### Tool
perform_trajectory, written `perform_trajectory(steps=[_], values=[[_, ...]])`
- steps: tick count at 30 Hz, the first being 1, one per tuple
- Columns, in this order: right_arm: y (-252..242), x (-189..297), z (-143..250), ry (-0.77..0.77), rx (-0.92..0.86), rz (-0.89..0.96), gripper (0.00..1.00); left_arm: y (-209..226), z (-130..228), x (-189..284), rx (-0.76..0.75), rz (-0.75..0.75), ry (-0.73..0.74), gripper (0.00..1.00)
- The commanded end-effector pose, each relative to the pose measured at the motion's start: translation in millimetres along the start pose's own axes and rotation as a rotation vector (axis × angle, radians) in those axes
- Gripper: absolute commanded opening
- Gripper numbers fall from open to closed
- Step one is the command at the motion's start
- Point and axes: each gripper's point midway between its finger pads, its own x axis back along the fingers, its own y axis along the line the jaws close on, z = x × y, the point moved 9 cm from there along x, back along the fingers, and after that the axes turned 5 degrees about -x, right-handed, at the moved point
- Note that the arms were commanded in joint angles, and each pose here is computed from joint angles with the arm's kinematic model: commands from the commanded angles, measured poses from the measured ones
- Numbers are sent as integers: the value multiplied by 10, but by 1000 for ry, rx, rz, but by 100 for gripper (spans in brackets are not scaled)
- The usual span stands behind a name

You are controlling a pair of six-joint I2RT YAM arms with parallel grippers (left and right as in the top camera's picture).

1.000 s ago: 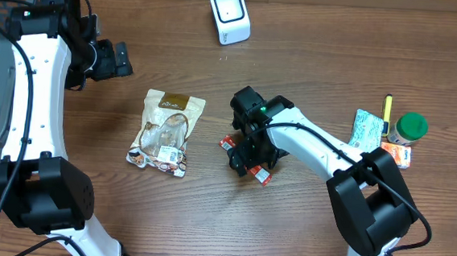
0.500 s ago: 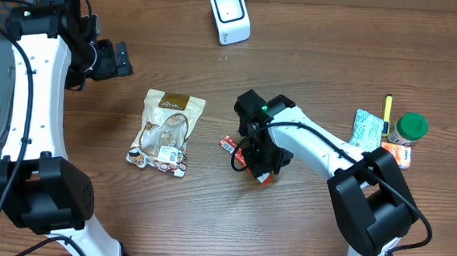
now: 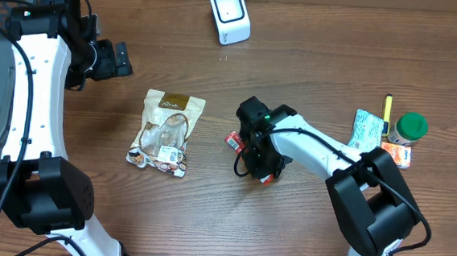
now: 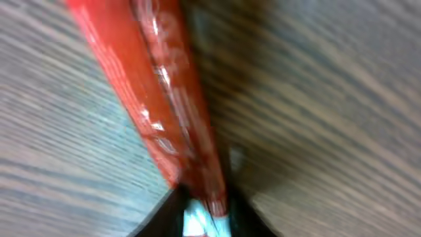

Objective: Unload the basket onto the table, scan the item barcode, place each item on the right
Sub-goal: 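Regrasp the red stick by its end with the right gripper, then lift the red stick and carry it to the white scanner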

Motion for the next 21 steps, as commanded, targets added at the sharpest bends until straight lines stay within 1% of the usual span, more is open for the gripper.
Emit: perform_trajectory(steps=[1, 2, 5, 7, 9, 13, 15, 17, 21], values=[[-58, -154, 64, 23, -7, 35, 7, -36, 7, 10, -19, 9, -3, 100], [-58, -154, 66, 24, -7, 35, 4, -36, 7, 10, -19, 9, -3, 100], [-60, -116, 28, 7, -7, 47, 4, -36, 7, 10, -19, 9, -3, 100], [-62, -12, -52, -34, -6, 69, 4, -36, 7, 10, -19, 9, -3, 100], [-73, 162, -161, -113, -5, 115, 4, -36, 7, 10, -19, 9, -3, 100], [-90, 685, -384, -346, -22, 196, 4, -36, 7, 10, -19, 9, -3, 100], [-83, 905, -460, -445, -34, 203, 4, -36, 7, 10, -19, 9, -3, 100], [-67, 1047, -489, -498, -38, 189, 4, -36, 6, 10, -19, 9, -3, 100], [-61, 1129, -499, -533, -42, 180, 4, -36, 6, 10, -19, 9, -3, 100]])
